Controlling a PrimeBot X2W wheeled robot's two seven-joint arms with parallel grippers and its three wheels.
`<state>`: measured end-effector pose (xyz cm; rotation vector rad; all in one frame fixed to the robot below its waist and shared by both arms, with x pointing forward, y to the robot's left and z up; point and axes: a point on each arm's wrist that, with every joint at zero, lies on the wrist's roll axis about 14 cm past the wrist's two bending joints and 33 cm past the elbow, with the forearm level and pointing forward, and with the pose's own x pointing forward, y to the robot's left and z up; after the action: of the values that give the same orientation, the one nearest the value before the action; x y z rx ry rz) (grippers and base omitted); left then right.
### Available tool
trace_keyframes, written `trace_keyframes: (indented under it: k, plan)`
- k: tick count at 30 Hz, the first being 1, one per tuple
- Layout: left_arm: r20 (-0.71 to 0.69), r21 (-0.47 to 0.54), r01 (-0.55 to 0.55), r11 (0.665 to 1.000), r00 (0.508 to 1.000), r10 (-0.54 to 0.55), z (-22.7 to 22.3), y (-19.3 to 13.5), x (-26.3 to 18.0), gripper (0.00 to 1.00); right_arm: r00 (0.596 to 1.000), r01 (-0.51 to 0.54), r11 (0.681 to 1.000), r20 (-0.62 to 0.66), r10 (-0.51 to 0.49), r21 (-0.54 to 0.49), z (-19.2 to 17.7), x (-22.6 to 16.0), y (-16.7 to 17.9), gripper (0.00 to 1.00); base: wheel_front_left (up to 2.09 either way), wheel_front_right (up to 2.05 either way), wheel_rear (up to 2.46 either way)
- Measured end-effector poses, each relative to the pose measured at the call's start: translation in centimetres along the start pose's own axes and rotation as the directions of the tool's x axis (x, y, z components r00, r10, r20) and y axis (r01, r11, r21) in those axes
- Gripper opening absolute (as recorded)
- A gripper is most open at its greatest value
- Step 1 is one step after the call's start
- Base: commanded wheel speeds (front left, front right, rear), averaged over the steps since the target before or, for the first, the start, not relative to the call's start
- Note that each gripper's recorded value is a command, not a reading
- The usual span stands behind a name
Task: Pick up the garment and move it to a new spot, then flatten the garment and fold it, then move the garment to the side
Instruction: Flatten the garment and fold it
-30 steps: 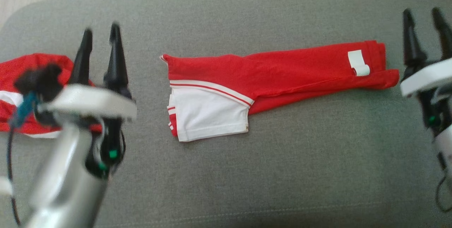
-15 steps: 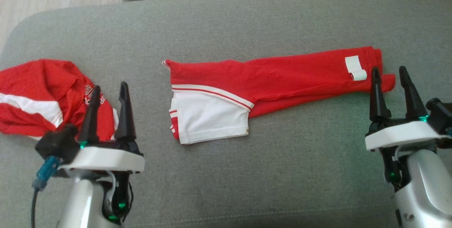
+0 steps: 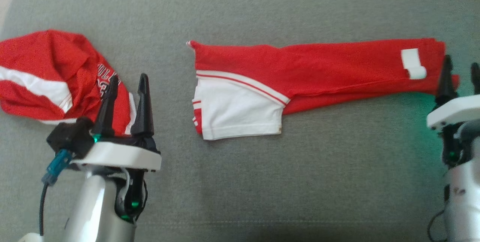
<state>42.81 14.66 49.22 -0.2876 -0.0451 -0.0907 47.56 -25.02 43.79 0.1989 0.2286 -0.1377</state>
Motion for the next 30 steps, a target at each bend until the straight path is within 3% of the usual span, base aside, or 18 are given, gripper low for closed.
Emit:
trace_keyframes:
  k: [9, 20, 21, 22, 30]
  plan:
    - [-0.027, 0.009, -0.056, 0.998, 0.998, 0.057, -1.2, 2.2, 0.7, 1.0, 0.956, 0.087, 0.996, -0.28, -0.082, 0.003, -6.3, 2.9, -1.3, 1.0, 0.0, 0.0, 0.0]
    - [-0.029, 0.005, -0.043, 0.999, 0.999, 0.044, -1.7, 2.0, 2.2, 1.0, 0.941, 0.111, 0.994, -0.321, -0.109, -0.013, -7.1, 4.2, -1.8, 0.98, 0.0, 0.0, 0.0]
    - [-0.03, 0.004, -0.042, 0.999, 0.999, 0.042, -1.8, 1.9, 2.3, 1.0, 0.941, 0.112, 0.994, -0.321, -0.11, -0.012, -7.1, 4.2, -1.8, 0.11, 0.0, 0.0, 0.0]
    - [-0.032, 0.003, -0.04, 0.999, 0.999, 0.04, -1.8, 1.9, 2.3, 1.0, 0.941, 0.112, 0.994, -0.321, -0.11, -0.012, -7.1, 4.1, -1.8, 0.0, 0.0, 0.0, 0.0]
    - [-0.022, -0.001, -0.022, 1.0, 1.0, 0.022, -1.5, 1.2, 2.6, 1.0, 0.943, 0.18, 0.983, -0.29, -0.165, 0.029, -6.5, 3.2, -4.0, 0.0, 0.0, 0.0, 0.0]
